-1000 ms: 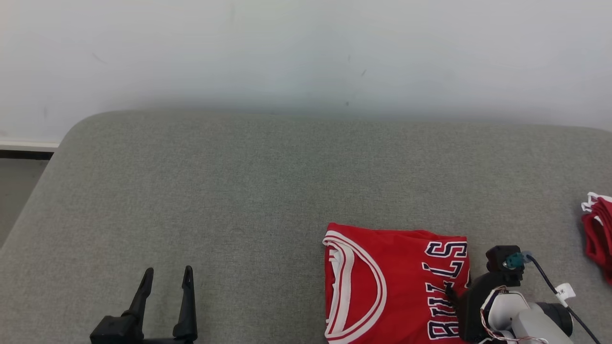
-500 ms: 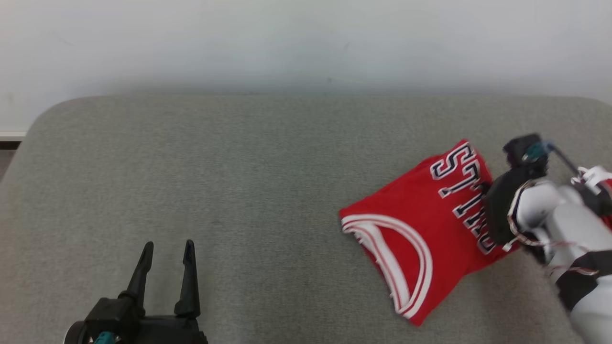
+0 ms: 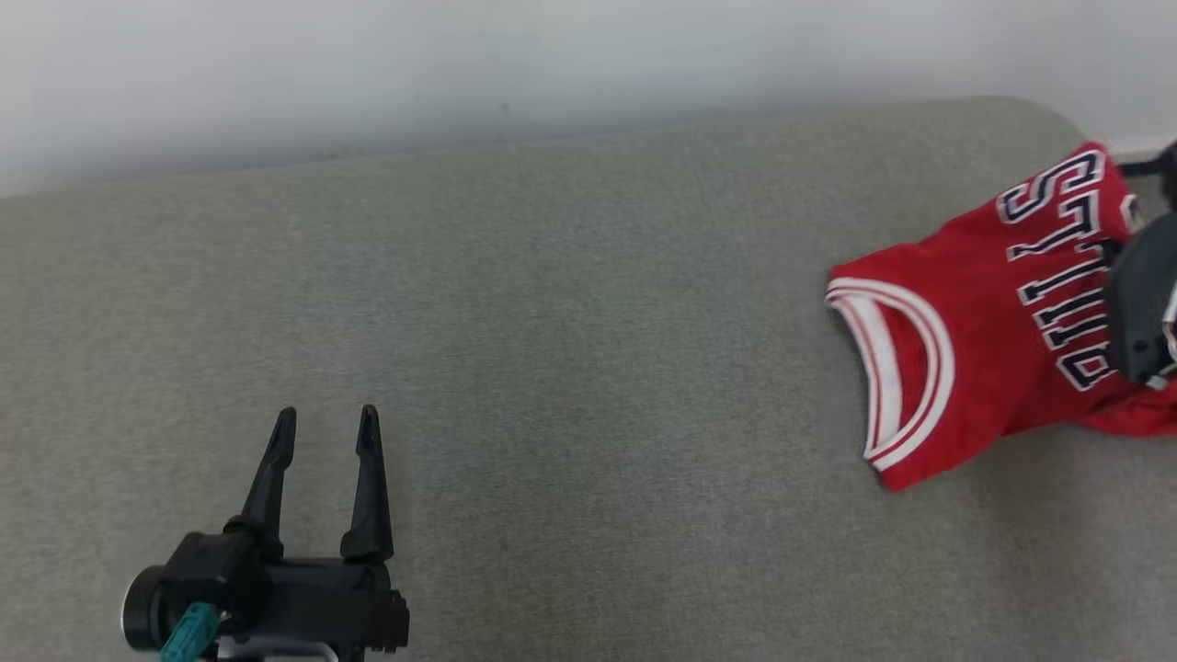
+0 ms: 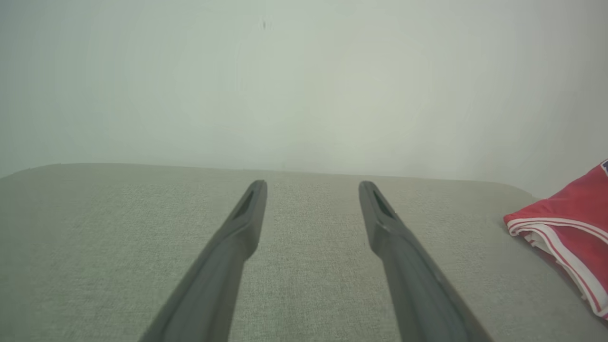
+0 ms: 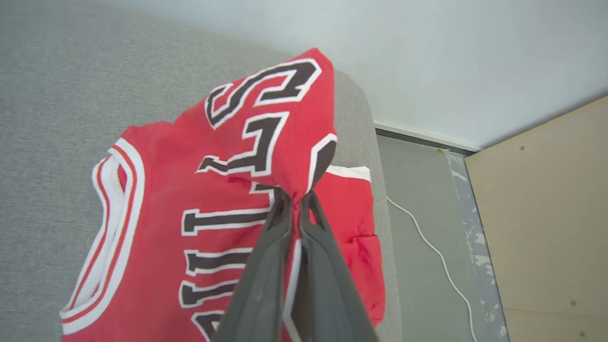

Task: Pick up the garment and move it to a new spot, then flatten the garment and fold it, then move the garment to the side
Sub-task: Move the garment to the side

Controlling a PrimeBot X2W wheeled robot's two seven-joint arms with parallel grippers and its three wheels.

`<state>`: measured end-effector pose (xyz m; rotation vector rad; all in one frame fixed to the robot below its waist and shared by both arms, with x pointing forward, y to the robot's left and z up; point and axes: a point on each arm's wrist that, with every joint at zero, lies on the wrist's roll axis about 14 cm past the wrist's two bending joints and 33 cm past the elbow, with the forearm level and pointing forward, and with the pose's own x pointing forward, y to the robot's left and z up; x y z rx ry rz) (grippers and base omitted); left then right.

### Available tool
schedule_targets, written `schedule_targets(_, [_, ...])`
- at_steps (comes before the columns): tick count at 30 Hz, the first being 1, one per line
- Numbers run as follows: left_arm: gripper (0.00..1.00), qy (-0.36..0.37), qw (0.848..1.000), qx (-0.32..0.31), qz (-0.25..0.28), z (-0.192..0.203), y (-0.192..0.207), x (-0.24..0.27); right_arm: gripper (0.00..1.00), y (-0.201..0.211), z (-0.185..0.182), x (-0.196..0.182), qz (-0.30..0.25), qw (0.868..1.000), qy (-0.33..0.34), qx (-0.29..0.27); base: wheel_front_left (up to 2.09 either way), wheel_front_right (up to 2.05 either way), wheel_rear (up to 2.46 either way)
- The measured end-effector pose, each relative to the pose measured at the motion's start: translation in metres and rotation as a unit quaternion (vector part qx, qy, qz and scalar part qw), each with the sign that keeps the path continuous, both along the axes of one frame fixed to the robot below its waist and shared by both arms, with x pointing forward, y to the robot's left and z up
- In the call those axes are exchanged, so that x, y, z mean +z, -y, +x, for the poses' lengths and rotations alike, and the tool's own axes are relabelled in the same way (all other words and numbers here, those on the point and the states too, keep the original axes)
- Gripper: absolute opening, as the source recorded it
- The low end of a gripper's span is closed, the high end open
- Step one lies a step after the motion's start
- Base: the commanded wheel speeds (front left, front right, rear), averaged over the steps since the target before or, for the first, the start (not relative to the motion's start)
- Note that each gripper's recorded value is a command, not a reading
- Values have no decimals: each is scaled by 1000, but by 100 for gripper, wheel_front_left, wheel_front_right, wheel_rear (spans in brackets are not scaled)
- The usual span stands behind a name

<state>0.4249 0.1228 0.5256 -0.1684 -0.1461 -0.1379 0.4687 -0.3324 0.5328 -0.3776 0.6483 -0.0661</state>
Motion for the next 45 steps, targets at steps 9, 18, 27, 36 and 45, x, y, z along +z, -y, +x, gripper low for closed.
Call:
schedule_targets(9, [100,-11,999,-42,1,26,27,-16,0,74,-19,5,-82,994,-21,-72,0,0,0])
schedule_targets(18, [100,-11,998,-56,11,52,30,-30,0,129,-14,-4,-154,979,-20,-131,0,0,0])
schedule_targets(27, [100,-14,999,-41,25,63,16,-39,100,137,-18,-45,-144,972,-29,-182,0,0,0])
schedule_targets(36, [100,-2,999,-36,30,55,11,-24,100,102,-24,-49,-102,982,23,-160,0,0,0])
schedule_targets(45, [100,-3,1000,-15,27,25,-1,-11,100,0,-27,-21,15,980,192,-46,0,0,0])
